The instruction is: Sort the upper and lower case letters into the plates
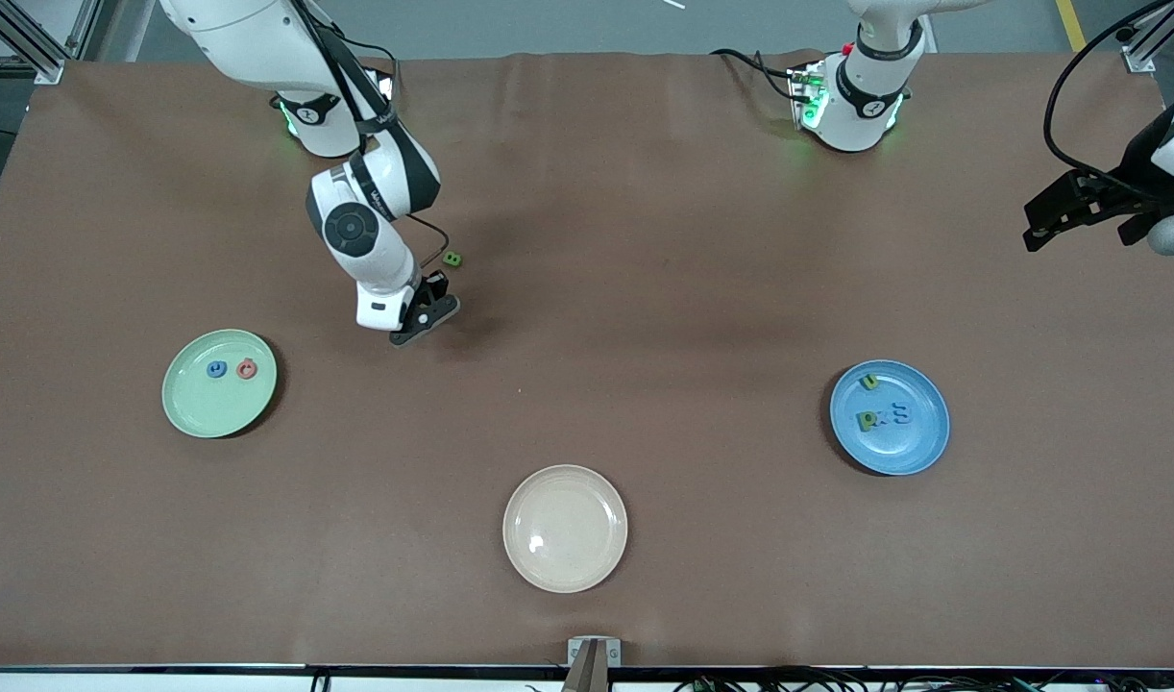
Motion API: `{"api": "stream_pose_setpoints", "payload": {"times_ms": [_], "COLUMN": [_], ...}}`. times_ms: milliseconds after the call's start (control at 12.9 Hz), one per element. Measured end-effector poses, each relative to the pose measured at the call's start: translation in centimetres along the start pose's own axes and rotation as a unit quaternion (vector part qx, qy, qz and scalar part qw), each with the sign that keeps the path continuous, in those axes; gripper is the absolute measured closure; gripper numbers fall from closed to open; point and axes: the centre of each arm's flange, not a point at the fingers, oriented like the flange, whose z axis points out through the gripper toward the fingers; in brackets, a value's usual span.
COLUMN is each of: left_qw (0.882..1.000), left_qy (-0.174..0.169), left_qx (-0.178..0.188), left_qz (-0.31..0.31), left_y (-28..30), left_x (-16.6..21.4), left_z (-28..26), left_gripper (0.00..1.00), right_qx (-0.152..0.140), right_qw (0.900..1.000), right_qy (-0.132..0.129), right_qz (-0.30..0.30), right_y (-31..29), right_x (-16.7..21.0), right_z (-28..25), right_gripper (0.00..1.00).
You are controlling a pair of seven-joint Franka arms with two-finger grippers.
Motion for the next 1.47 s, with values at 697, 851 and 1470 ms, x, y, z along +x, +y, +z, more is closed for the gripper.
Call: {"api": "stream_pose_setpoints", "payload": {"times_ms": [697, 851, 1470], "left_qw": [1.0, 1.0, 1.0], "left_qy": [-0.003, -0.002, -0.001], "left_qx": [0.0, 0.0, -0.001], "left_qz": [-0.003, -0.003, -0.003], "left_y": [-0.3, -0.3, -0.3], "left_x": [0.3, 0.4, 0.4], "left_z": [0.7, 0.6, 0.7], "left_gripper": [0.0, 0.0, 0.0], "right_qx": [0.025, 0.028, 0.038], "right_qw": [0.999, 0.999, 0.999], "right_qy": [0.016, 0.018, 0.009], "right_qz": [0.013, 0.015, -0.025], "right_y": [24.5, 28.9, 37.7], "right_x": [-8.0, -9.3, -6.4], "right_z": [-11.5, -10.4, -1.4], "right_gripper": [0.67, 0.67, 0.67]}}
